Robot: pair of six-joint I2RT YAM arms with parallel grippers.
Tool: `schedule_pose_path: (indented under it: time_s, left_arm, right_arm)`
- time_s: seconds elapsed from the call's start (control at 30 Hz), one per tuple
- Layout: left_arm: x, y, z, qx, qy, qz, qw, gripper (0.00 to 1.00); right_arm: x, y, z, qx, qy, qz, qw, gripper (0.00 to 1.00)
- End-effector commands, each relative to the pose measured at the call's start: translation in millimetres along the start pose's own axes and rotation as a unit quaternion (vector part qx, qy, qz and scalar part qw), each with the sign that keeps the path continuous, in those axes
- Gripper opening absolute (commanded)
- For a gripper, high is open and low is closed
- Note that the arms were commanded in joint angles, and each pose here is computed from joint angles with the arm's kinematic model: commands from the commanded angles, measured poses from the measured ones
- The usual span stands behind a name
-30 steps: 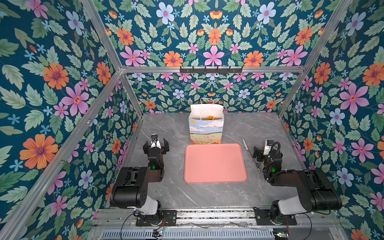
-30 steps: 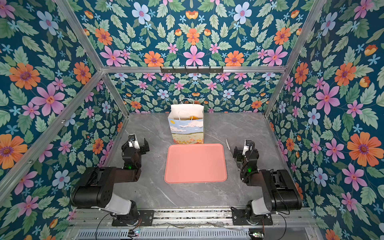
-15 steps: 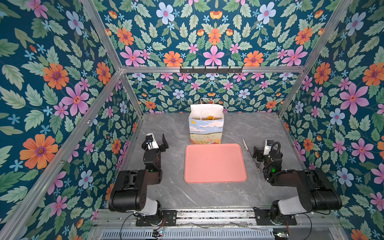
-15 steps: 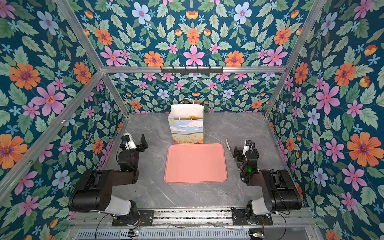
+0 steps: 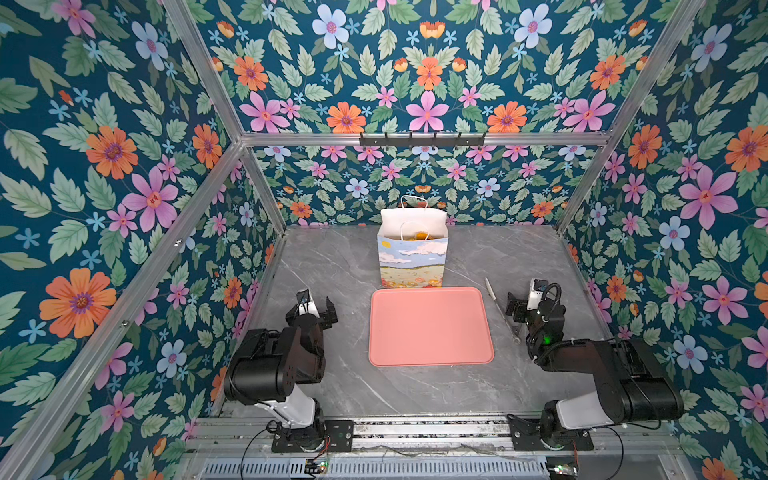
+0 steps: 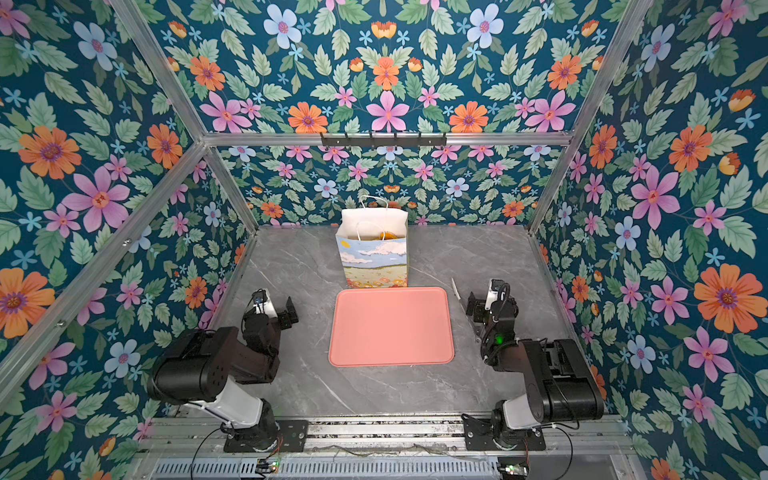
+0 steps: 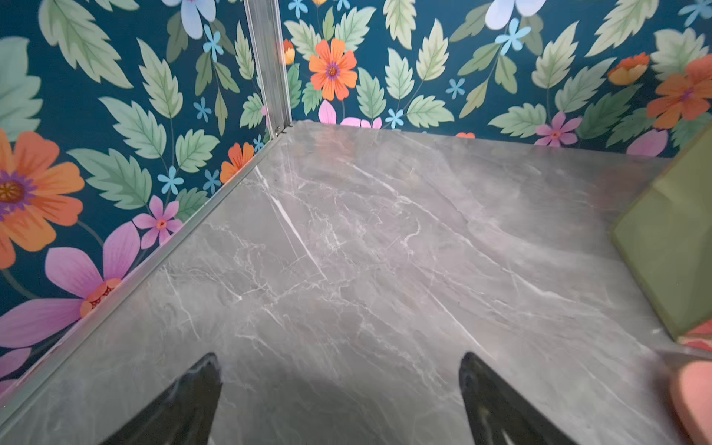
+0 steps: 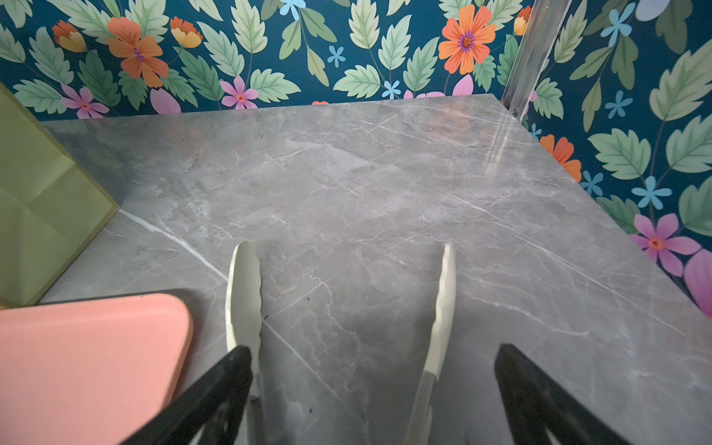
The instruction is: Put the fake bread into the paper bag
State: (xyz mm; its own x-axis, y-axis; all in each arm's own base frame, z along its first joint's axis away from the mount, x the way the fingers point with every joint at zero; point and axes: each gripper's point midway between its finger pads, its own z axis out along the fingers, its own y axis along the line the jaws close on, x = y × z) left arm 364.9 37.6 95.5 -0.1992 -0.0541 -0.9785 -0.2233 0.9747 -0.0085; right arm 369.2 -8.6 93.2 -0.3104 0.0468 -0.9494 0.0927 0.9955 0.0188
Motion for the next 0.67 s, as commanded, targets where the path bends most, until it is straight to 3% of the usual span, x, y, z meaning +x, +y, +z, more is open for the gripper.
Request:
schedule_pose_path:
  time_s: [0.0,0.63]
  left_arm:
    - [-22.1,-5.6,12.5,0.003,-0.028,-0.002,1.0,1.0]
    - [-20.1,-6.6,11.6,0.004,-0.024,0.001,1.0,1.0]
  right_arm:
    - [-8.4,0.3,0.6,-0.001,-0.015,0.003,1.0,0.99]
    - [-8.5,0.5,0.6,-0.001,-0.015,0.003,1.0,0.99]
